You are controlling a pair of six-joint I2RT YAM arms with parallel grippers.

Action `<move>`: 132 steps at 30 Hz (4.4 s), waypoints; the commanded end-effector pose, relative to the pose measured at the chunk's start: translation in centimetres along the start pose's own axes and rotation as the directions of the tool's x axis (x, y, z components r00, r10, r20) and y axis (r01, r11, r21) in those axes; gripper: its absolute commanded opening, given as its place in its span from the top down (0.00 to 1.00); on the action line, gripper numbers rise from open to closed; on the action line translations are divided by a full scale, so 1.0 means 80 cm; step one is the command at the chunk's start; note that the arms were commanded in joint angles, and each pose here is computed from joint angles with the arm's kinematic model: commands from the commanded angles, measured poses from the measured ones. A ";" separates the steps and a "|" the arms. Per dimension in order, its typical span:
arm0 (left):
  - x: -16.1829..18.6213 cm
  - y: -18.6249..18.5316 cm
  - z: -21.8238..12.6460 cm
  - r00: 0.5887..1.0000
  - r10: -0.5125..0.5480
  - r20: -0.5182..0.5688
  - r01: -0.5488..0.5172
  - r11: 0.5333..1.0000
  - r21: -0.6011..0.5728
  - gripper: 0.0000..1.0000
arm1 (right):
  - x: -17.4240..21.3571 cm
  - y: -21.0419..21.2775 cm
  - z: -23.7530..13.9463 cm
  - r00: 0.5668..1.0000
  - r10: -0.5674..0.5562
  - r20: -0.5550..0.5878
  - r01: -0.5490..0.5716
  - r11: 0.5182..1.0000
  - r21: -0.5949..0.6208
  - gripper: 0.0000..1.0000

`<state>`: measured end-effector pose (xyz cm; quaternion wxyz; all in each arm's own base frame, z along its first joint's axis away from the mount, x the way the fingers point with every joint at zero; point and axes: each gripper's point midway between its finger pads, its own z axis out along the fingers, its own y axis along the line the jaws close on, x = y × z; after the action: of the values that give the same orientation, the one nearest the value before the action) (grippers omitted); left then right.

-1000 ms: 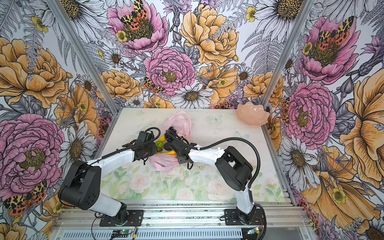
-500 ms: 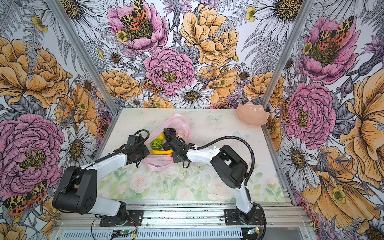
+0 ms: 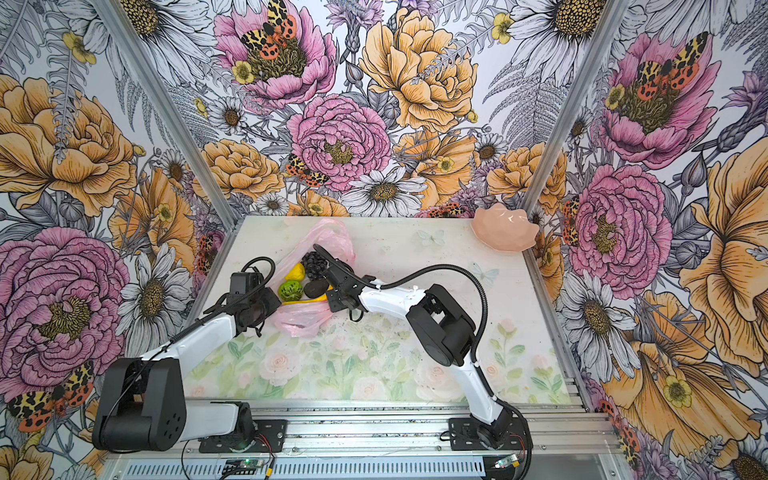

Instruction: Take the fake fruits out of the plastic bag

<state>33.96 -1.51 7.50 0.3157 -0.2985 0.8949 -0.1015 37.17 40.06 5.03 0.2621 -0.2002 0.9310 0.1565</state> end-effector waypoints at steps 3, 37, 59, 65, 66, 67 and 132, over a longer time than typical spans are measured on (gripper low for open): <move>0.047 -0.019 0.001 0.989 0.124 -0.080 -0.122 0.992 0.038 0.94 | 0.015 0.000 -0.036 1.000 -0.014 -0.005 0.013 1.000 -0.018 0.79; 0.038 -0.042 -0.024 0.979 0.192 0.064 -0.201 0.960 0.195 0.76 | 0.011 -0.434 -0.278 0.613 0.608 0.504 -0.772 0.596 0.220 0.33; 0.036 -0.045 -0.037 0.975 0.191 0.110 -0.212 0.952 0.222 0.78 | 0.034 -0.693 -0.298 0.204 0.640 0.741 -0.979 0.123 0.163 0.37; 0.036 -0.045 -0.035 0.975 0.192 0.108 -0.212 0.952 0.223 0.78 | 0.033 -0.720 -0.269 0.176 0.646 0.743 -0.983 0.082 0.162 0.40; 0.036 -0.045 -0.035 0.975 0.192 0.108 -0.212 0.952 0.222 0.78 | 0.032 -0.723 -0.264 0.177 0.648 0.740 -0.983 0.083 0.162 0.40; 0.036 -0.045 -0.035 0.975 0.193 0.106 -0.213 0.951 0.223 0.78 | 0.030 -0.727 -0.260 0.176 0.650 0.739 -0.983 0.084 0.161 0.40; 0.051 -0.069 -0.020 0.957 0.283 0.068 -0.291 0.923 0.251 0.89 | 0.144 -0.313 -0.175 0.616 0.787 -0.018 -0.778 0.605 -0.173 1.00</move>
<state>32.44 -8.33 7.39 0.3576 -0.1329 0.9094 -0.1654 34.54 7.46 4.67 0.1760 0.2505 0.8981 0.3159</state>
